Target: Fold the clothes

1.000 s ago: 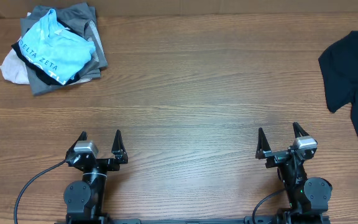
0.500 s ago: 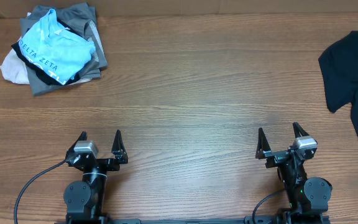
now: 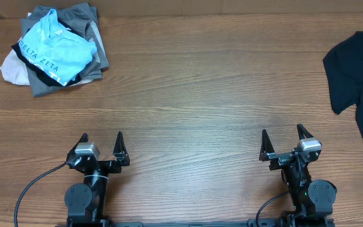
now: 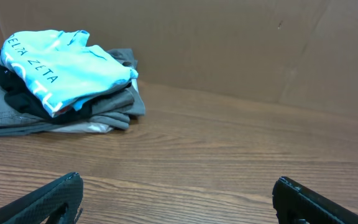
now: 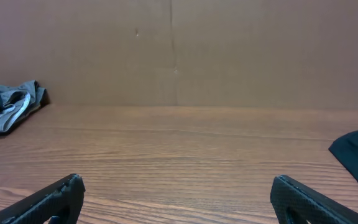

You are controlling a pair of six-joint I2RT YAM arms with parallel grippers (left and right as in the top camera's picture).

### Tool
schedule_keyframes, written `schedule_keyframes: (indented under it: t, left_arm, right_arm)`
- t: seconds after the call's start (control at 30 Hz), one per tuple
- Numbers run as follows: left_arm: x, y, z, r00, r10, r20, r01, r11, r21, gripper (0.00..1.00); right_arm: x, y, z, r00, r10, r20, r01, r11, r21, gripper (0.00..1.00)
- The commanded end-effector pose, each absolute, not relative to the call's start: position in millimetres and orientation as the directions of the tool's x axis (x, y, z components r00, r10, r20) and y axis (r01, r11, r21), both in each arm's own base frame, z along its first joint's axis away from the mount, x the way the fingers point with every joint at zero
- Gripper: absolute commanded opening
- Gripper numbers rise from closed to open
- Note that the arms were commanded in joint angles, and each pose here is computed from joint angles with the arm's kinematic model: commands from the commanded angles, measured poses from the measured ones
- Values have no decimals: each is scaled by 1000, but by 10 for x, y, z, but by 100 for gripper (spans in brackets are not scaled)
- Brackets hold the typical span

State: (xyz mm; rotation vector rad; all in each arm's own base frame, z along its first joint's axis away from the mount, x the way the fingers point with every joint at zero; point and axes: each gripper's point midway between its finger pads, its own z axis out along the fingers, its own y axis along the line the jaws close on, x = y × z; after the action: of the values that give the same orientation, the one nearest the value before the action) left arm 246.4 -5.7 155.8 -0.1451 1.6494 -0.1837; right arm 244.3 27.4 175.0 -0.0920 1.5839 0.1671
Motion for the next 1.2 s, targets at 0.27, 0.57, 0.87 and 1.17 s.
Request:
schedule_keyframes:
  t: [0.27,0.57,0.87,1.17]
  left_arm:
    - [2460,-74,1562,-82,-185,-979,25,982,-188,100]
    - [2460,-74,1562,-82,-185,-979,25,982,-188,100]
    - [2460,-74,1563,-81,-185,-979,25,982,-188,100]
    - [2460,-74,1562,-82,-185,-979,25,982,-188,100]
  right_arm:
    - [2382,524,1809,-14,112,-994,-309,945,111,100]
    - [1879,1273,2008,-123,226,-966,-739,629,241,100]
    - [1669,1291,2625,76,310,-948,-806,579,125,100]
    - [2031,814,3268,247,274,-929,-543,834,101,100]
